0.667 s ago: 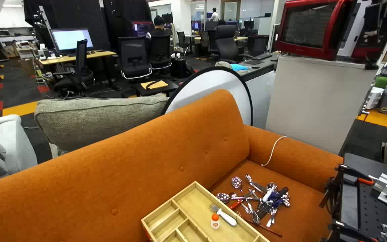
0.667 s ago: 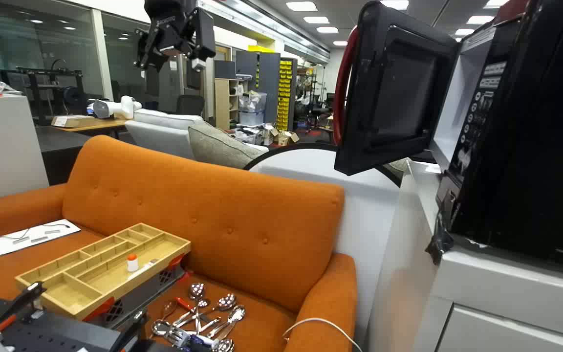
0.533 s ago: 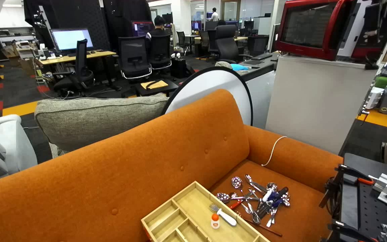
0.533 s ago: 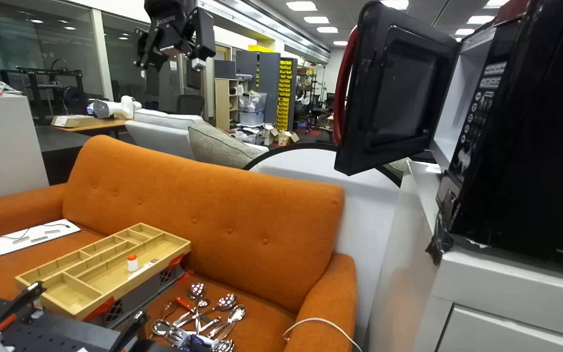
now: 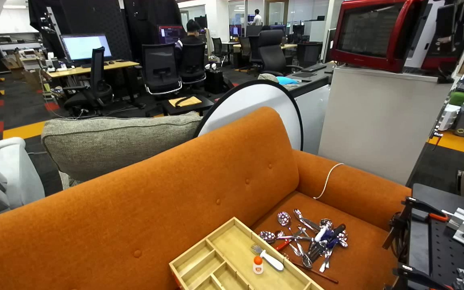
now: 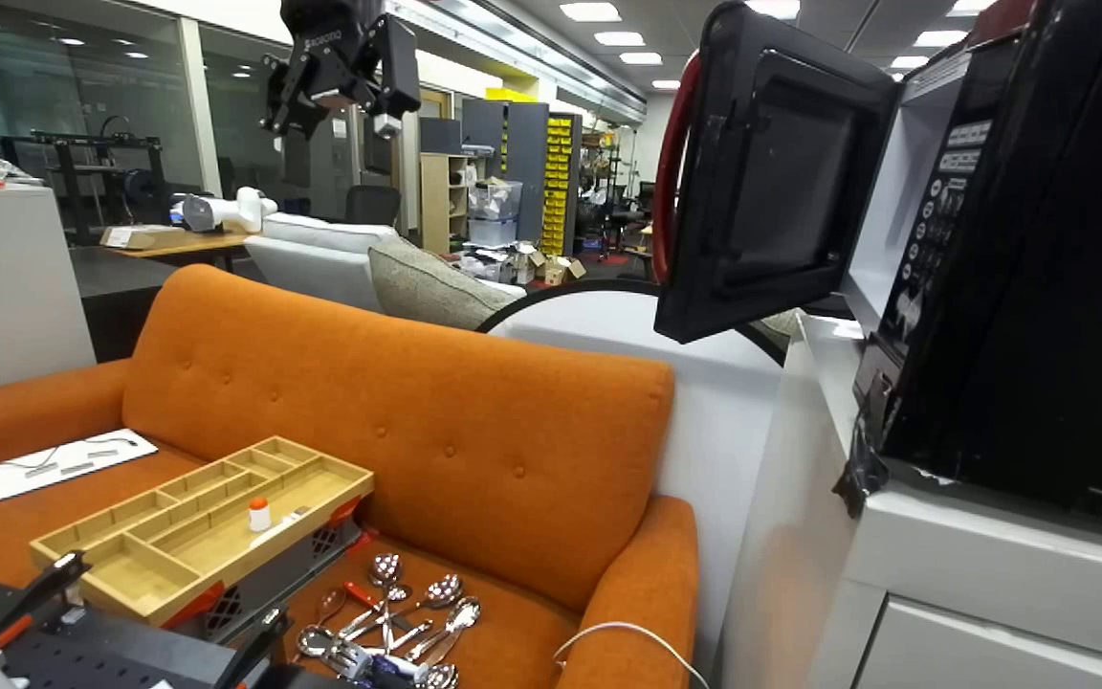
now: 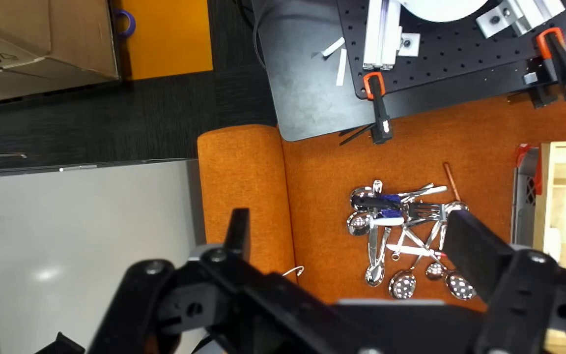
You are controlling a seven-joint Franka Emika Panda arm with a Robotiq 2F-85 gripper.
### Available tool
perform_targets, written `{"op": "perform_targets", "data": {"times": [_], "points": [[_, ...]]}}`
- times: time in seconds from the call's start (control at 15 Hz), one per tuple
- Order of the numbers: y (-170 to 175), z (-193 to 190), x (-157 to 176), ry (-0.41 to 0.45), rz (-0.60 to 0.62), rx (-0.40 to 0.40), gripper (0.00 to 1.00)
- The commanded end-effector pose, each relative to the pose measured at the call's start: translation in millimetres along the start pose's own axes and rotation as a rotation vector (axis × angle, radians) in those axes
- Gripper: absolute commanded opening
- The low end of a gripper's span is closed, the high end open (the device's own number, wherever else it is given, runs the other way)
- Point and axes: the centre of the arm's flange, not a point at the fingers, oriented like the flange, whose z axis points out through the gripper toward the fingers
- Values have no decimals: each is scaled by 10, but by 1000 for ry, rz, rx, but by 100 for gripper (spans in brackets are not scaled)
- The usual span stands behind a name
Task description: Pick up the small object from the wooden tray and put it on the couch.
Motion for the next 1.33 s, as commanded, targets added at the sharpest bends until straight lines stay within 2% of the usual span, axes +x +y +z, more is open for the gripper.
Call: {"op": "perform_targets", "data": {"times": [0.0, 0.33, 0.6, 0.67, 1.27], "points": [[-233, -73, 61, 58, -123, 45, 100], [-1047, -246, 342, 177, -356, -25, 100], [-1570, -368, 589, 302, -408, -83, 100], [-1539, -358, 471, 268, -402, -70, 100], [-1616, -360, 578, 313, -399, -58, 100]]}}
